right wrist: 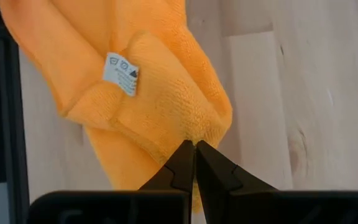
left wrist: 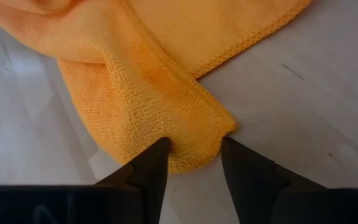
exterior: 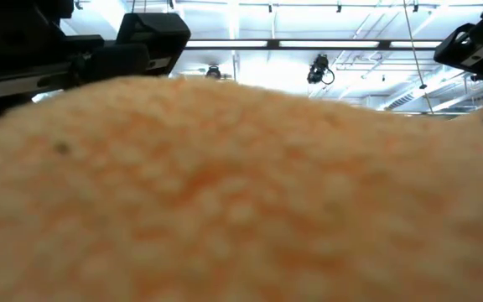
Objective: Fold microfiber towels
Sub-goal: Fold the orange microfiber cloth
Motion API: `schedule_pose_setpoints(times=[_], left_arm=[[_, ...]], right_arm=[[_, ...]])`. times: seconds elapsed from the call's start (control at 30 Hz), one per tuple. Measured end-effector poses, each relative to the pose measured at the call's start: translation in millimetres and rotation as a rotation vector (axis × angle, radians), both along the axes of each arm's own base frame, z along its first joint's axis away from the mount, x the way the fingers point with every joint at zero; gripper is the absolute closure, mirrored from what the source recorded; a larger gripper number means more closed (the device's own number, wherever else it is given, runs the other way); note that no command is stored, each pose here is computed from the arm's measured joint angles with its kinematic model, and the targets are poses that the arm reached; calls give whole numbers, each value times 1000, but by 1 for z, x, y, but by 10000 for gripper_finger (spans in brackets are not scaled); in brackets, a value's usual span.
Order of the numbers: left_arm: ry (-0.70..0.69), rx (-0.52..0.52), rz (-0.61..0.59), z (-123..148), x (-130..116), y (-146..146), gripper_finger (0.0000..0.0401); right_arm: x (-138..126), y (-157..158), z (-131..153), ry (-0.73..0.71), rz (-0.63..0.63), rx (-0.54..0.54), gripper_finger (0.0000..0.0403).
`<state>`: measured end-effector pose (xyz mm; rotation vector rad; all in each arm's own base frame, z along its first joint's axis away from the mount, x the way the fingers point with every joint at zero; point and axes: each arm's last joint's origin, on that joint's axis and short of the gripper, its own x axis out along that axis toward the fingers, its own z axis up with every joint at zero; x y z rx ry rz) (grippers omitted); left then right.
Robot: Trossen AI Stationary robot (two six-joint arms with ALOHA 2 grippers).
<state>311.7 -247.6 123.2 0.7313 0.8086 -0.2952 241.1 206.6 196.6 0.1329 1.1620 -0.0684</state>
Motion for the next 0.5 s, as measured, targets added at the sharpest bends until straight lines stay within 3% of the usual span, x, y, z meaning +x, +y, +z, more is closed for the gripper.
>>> schedule_pose_setpoints(times=[0.13,0.3,0.5], left_arm=[[-18,-14,9,-1,2,0,290],[-34,-63,80,0,6,4,386],[-10,-58,89,11,10,0,394]], right_arm=[[2,2,1,-27,0,24,381],[4,4,2,-46,4,39,381],[3,5,17,17,-10,39,381]])
